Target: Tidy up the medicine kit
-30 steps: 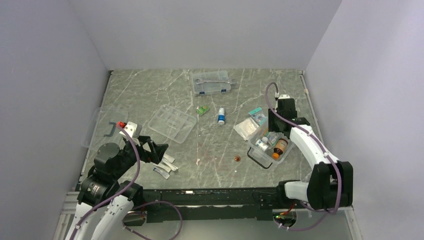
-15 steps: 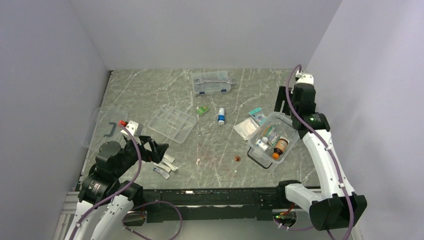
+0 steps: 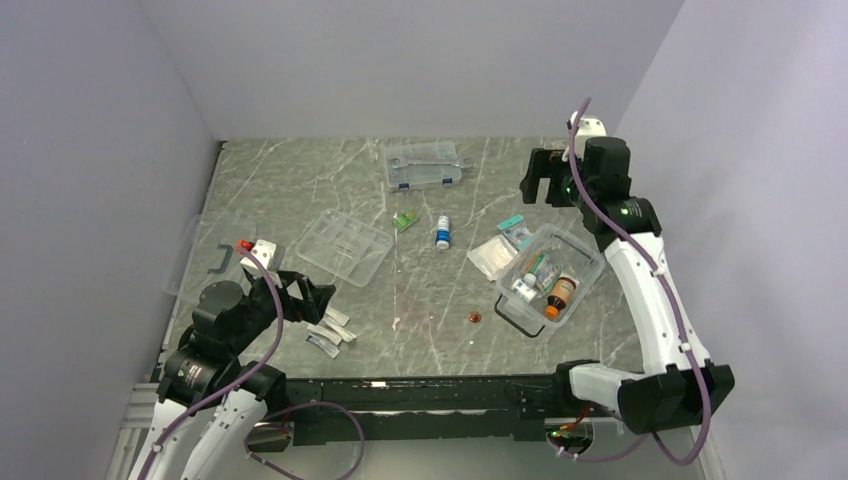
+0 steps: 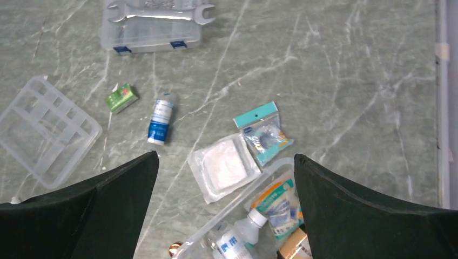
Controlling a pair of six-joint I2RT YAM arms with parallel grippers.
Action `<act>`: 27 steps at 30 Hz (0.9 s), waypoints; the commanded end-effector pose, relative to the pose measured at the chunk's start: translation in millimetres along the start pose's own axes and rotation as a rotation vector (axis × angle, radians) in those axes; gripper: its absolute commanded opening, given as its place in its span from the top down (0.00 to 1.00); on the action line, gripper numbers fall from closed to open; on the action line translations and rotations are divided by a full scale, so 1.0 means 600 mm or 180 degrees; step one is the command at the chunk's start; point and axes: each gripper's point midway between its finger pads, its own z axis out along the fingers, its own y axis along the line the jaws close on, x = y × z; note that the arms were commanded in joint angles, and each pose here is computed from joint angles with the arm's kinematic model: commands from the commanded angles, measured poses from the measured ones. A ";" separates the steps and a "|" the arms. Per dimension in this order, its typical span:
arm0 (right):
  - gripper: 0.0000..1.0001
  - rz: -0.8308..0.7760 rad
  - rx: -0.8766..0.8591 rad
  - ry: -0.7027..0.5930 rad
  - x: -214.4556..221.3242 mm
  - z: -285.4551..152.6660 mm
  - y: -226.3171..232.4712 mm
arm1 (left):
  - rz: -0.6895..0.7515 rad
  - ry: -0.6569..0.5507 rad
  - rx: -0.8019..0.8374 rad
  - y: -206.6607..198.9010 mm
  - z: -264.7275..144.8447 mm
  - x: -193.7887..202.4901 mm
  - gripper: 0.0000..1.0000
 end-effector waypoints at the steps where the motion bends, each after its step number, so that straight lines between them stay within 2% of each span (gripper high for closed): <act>1: 0.03 -0.0094 -0.0213 0.0132 -0.007 0.024 0.035 | -0.0032 -0.0084 -0.0022 -0.003 -0.007 -0.021 0.01; 6: 0.07 -0.0345 0.0024 0.0498 0.029 0.084 0.064 | -0.0039 -0.0065 -0.0034 -0.002 -0.006 -0.020 0.01; 11: 0.11 -0.0329 0.0121 0.0676 0.049 0.147 0.071 | -0.0040 -0.0059 -0.0044 -0.001 -0.005 -0.019 0.01; 19: 0.24 -0.0442 0.0306 0.1207 0.105 0.241 0.057 | -0.0033 -0.0073 -0.0027 -0.003 -0.007 -0.021 0.01; 27: 0.27 -0.0533 0.0586 0.1618 0.168 0.307 0.029 | -0.0015 -0.0080 0.0007 -0.006 -0.007 -0.021 0.01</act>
